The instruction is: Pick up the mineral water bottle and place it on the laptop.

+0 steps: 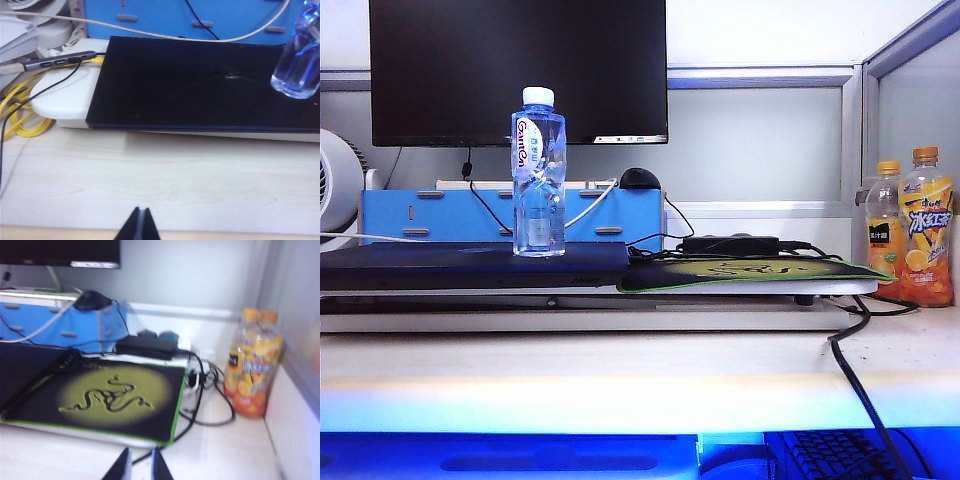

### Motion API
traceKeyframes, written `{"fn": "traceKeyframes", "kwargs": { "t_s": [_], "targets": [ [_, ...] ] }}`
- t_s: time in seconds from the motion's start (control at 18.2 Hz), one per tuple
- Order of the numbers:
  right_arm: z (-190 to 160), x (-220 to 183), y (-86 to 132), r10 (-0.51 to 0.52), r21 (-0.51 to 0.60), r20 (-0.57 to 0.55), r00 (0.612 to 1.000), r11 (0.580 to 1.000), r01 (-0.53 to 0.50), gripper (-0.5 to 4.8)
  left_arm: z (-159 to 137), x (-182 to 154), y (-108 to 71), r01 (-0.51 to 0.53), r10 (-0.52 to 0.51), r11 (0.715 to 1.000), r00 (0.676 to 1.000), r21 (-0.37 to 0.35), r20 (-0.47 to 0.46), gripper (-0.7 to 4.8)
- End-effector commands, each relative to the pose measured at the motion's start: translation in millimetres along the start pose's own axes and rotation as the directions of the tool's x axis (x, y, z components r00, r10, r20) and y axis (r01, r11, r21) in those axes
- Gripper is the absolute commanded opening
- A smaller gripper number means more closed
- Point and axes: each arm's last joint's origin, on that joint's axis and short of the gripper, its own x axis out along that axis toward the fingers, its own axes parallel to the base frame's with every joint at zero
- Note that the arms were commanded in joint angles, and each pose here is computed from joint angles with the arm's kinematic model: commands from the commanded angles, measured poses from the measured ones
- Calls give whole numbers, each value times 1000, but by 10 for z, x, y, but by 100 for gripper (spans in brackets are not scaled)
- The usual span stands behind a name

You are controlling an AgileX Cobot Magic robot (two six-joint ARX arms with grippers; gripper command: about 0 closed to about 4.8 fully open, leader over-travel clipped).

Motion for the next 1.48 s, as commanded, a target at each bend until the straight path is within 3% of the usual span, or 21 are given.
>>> {"fn": "traceKeyframes", "kwargs": {
  "t_s": [0.05,0.44,0.82,1.48],
  "targets": [
    [-103,29,3,7,11,-20,1000,1000,-7,72,-1,-1,-1,3,-3,1000,1000,1,0,-2],
    [-498,93,0,5,40,-143,990,999,1,72,-1,-1,-1,3,-3,1000,1000,1,0,-2],
    [-640,75,-84,-123,27,-248,961,991,133,72,-1,-1,-1,3,-3,1000,1000,1,0,-2],
    [-639,74,-92,-150,25,-247,957,987,161,72,-1,-1,-1,3,-3,1000,1000,1,0,-2]
  ]
}}
